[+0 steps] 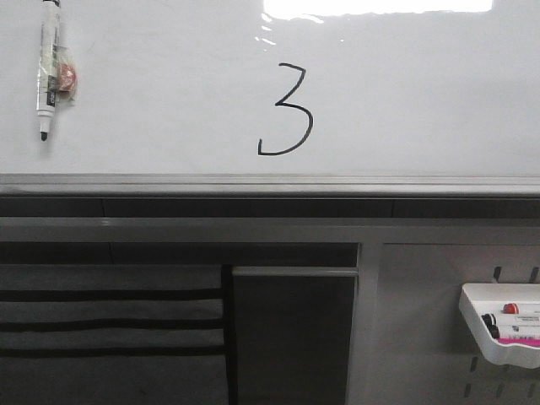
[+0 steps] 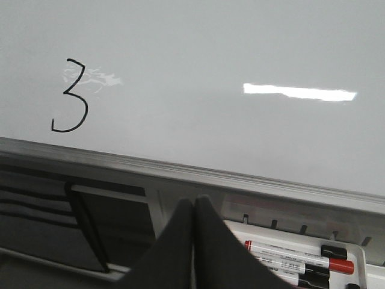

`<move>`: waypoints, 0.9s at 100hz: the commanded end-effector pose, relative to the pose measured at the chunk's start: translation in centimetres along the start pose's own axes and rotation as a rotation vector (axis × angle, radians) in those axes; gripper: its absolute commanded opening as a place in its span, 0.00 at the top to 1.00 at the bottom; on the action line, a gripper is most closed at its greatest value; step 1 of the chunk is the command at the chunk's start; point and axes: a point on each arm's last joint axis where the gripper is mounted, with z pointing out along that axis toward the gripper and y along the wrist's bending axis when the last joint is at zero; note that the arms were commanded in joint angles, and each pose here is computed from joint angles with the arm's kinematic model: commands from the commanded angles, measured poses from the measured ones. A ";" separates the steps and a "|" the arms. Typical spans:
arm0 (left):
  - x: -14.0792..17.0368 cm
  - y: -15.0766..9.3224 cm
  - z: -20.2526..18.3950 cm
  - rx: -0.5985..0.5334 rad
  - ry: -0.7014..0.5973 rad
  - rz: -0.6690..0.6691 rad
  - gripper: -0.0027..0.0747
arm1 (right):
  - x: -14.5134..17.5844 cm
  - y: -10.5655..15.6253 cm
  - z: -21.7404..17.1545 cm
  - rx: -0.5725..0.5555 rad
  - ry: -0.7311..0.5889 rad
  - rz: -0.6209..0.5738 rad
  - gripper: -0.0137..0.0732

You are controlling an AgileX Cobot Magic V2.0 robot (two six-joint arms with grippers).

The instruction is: Write number 3 on whiteboard

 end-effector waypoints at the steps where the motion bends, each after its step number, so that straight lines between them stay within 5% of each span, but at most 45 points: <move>1: -0.6 0.0 -0.2 0.005 -0.090 -0.022 0.99 | 0.2 -0.4 -0.6 0.057 -0.150 -0.009 0.92; 21: -0.6 0.0 -0.2 0.005 -0.090 -0.022 0.99 | 5.2 -0.8 -1.1 0.127 -0.292 0.042 0.92; 45: -0.6 0.0 -0.2 0.005 -0.090 -0.022 0.99 | 10.5 -1.3 0.6 0.163 -0.313 0.062 0.92; 90: -0.6 0.0 -0.2 0.005 -0.092 -0.022 0.99 | 9.8 -1.4 0.3 0.176 -0.382 0.048 0.92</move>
